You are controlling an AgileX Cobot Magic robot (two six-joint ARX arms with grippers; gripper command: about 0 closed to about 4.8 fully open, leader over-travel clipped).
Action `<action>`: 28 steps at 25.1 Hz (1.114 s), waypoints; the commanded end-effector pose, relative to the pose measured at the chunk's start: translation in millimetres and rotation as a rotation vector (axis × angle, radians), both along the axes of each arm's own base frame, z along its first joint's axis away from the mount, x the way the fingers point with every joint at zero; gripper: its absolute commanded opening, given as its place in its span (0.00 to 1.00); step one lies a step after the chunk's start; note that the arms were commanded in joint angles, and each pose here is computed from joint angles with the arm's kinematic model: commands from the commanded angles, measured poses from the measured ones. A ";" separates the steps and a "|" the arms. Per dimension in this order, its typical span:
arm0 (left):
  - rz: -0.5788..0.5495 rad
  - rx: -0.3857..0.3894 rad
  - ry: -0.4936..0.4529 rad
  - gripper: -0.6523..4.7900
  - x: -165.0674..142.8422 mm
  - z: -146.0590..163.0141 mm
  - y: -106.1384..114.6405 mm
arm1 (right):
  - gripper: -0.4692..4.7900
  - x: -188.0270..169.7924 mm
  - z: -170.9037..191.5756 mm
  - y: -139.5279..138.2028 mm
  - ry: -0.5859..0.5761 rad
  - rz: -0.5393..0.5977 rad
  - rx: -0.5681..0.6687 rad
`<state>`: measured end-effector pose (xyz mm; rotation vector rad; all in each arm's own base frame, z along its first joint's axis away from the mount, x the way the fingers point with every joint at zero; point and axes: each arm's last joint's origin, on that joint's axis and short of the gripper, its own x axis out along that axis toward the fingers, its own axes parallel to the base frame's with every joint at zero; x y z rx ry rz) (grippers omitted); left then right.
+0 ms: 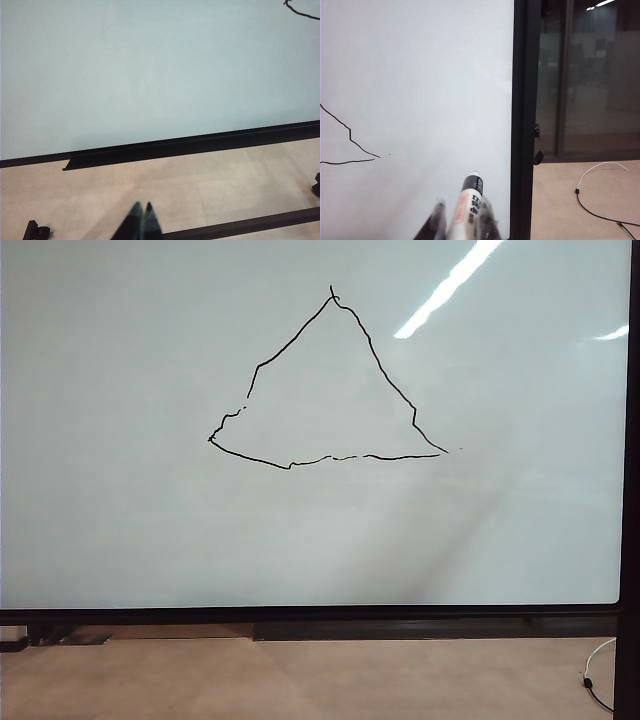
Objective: Pick up the pen on the shelf to the right of the whiteboard and draw a triangle.
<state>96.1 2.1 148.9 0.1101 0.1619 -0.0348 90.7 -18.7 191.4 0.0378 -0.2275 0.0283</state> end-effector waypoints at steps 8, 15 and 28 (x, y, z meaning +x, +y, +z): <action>-0.001 0.001 0.002 0.11 -0.2 0.3 -0.1 | 0.08 1.4 -1.4 1.3 0.018 -0.111 -0.053; -0.001 0.001 0.002 0.11 -0.2 0.3 -0.1 | 0.08 1.4 -1.2 1.8 0.016 -0.107 -0.053; -0.001 0.001 0.002 0.11 -0.2 0.3 -0.1 | 0.08 2.5 -5.8 2.7 0.069 -0.094 -0.040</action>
